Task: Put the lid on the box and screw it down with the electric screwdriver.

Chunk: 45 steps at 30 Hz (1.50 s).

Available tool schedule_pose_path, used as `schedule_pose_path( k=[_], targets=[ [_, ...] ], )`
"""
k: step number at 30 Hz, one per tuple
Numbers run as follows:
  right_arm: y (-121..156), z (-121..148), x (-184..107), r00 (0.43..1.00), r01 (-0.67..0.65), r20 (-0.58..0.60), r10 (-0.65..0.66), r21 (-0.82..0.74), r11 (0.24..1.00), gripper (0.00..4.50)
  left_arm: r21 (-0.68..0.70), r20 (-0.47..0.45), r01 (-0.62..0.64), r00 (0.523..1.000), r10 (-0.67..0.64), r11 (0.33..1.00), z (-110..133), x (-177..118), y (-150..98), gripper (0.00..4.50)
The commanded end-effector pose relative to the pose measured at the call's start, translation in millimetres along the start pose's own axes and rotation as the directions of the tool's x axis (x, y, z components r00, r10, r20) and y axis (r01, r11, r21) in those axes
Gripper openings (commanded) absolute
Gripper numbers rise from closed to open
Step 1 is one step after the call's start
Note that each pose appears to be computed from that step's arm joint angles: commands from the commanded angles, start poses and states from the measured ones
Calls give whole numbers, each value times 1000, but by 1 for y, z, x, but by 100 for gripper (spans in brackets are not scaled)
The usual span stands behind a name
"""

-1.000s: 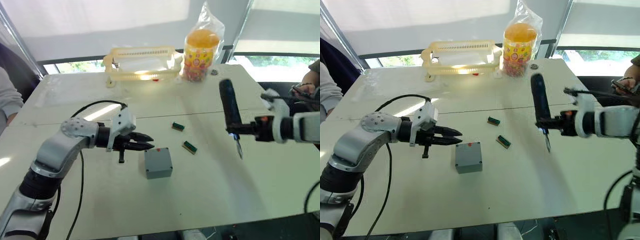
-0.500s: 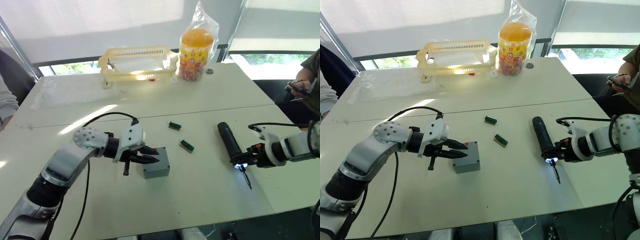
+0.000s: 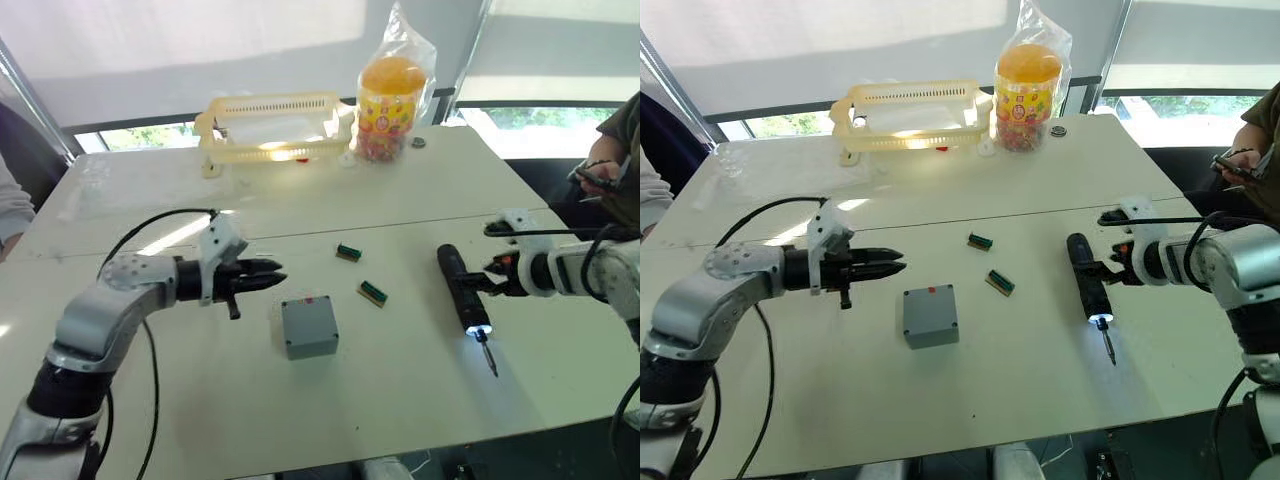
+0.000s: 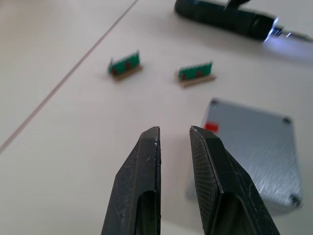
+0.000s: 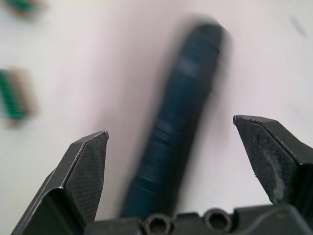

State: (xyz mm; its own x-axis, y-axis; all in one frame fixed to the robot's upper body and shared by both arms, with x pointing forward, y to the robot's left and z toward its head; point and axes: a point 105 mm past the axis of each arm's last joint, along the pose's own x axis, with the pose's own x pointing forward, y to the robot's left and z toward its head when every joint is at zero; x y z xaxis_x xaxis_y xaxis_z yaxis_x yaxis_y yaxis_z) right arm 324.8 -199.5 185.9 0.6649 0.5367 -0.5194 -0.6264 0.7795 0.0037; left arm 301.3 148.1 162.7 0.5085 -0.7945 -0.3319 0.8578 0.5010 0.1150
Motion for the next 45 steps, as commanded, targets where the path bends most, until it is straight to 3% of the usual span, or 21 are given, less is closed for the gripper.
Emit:
schedule_pose_path(
  k=[1, 5, 9, 18, 29, 32, 38, 45],
  targets=[
    [85, 6, 1, 933, -327, 102, 344, -158, 932, 448, -25, -25, -77, 997, 76, 997, -15, -7, 3, 94],
    [122, -31, 24, 907, -408, 41, 420, -168, 898, 448, -73, -13, -48, 999, 47, 996, -23, -1, -8, 94],
    [131, -51, 37, 909, -408, -1, 417, -208, 889, 448, -77, -15, -41, 999, 40, 996, -24, 4, -11, 94],
    [146, -53, 56, 887, -452, 25, 461, -164, 877, 448, -64, 12, 29, 1000, -28, 998, -21, 36, -25, 94],
    [177, -48, 55, 823, -563, 25, 568, -104, 820, 448, 6, 19, -5, 1000, 5, 1000, -18, 61, -4, 94],
    [171, -50, 50, 847, -527, 15, 532, -112, 843, 448, 25, -1, -15, 1000, 15, 1000, -24, 60, 2, 94],
    [132, -49, 38, 927, -367, 12, 375, -178, 913, 448, 34, -48, -27, 998, 28, 999, -36, 37, 7, 94],
    [107, -38, 51, 953, -267, 69, 294, -263, 927, 448, 6, -84, 56, 995, -56, 998, -43, 19, -17, 94]
  ],
)
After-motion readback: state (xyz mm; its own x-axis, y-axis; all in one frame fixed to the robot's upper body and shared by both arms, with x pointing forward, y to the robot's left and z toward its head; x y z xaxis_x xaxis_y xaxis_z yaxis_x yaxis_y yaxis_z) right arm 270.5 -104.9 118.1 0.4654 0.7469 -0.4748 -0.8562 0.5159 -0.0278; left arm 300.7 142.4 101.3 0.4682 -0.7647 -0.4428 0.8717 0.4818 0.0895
